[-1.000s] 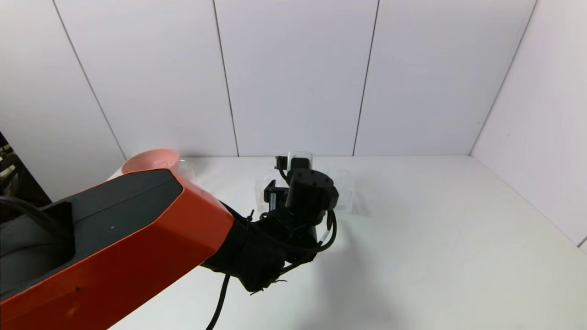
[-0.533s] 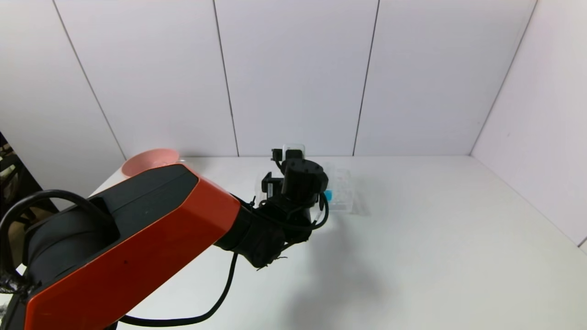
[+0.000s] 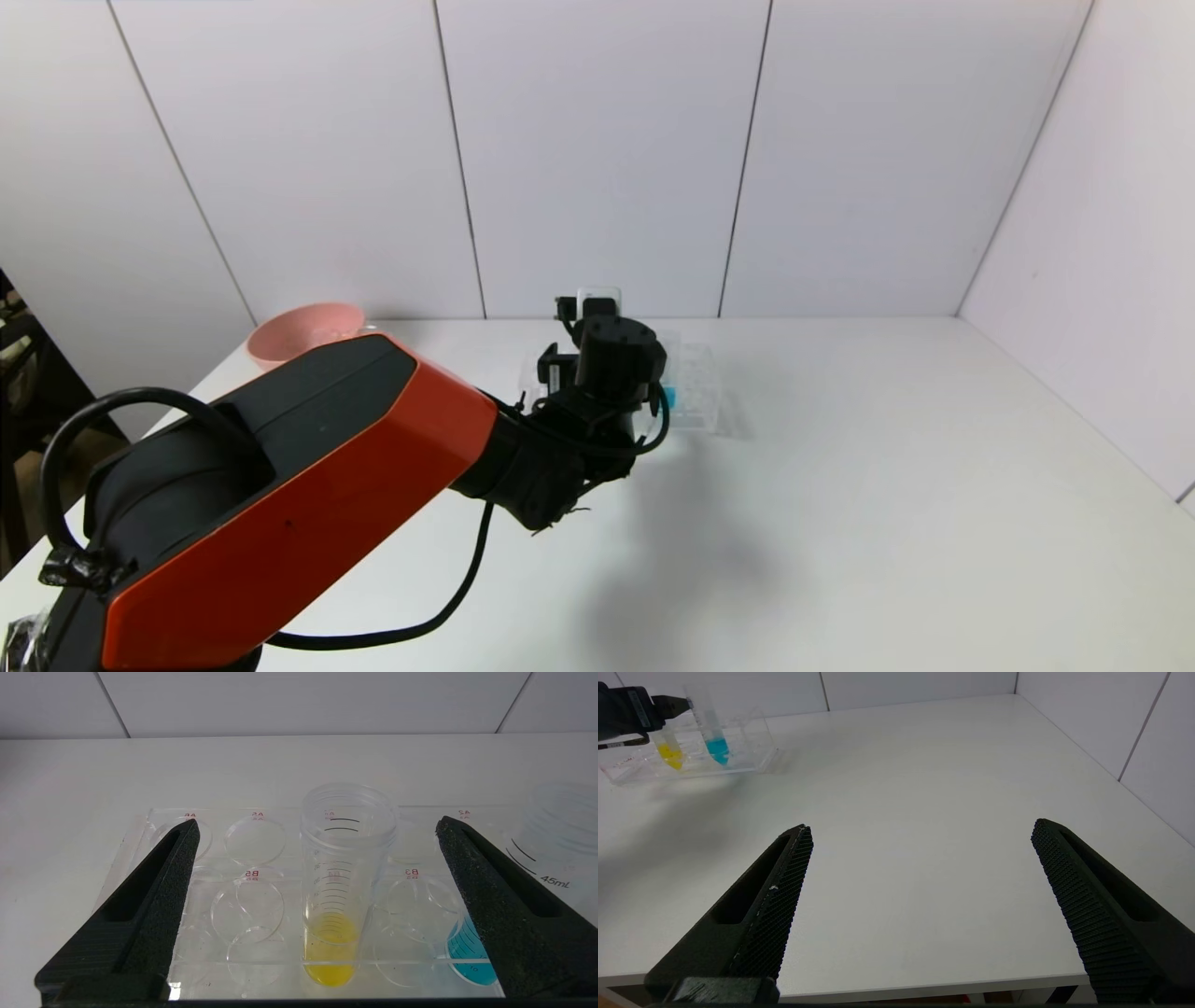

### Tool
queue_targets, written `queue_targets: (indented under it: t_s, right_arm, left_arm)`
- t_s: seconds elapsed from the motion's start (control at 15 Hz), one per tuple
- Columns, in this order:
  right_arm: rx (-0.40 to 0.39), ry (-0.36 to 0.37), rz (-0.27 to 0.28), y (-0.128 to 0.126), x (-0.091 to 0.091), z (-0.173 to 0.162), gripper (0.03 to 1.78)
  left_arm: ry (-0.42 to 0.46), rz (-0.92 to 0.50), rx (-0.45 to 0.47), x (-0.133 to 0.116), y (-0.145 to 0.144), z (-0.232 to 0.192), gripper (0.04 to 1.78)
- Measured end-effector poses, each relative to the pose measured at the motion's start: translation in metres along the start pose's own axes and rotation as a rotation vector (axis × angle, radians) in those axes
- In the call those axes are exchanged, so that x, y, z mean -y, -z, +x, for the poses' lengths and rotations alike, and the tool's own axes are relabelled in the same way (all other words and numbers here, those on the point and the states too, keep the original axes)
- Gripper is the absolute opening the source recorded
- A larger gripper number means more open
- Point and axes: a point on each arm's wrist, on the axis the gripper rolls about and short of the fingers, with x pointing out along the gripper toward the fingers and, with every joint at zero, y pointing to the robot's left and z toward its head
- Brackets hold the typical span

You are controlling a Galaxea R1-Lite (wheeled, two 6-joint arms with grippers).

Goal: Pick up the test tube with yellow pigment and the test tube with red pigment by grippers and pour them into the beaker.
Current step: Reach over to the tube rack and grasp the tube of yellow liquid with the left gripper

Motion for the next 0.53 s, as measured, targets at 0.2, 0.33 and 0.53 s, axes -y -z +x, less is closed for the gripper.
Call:
queue_targets:
  t_s: [0.2, 0.33, 0.53]
  right_arm:
    - [0.0, 0.0, 0.0, 0.0, 0.0, 0.0, 1.71]
    - [0.0, 0.0, 0.0, 0.0, 0.0, 0.0, 1.71]
    - [0.0, 0.0, 0.0, 0.0, 0.0, 0.0, 1.71]
  left_arm:
    - [0.001, -0.006, 0.006, 0.0005, 0.0013, 0.0025, 1.76]
    - [0.003, -0.004, 0.004, 0.0008, 0.0025, 0.003, 1.7]
    - [0.003, -0.002, 0.002, 0.0012, 0.0044, 0.0033, 1.38]
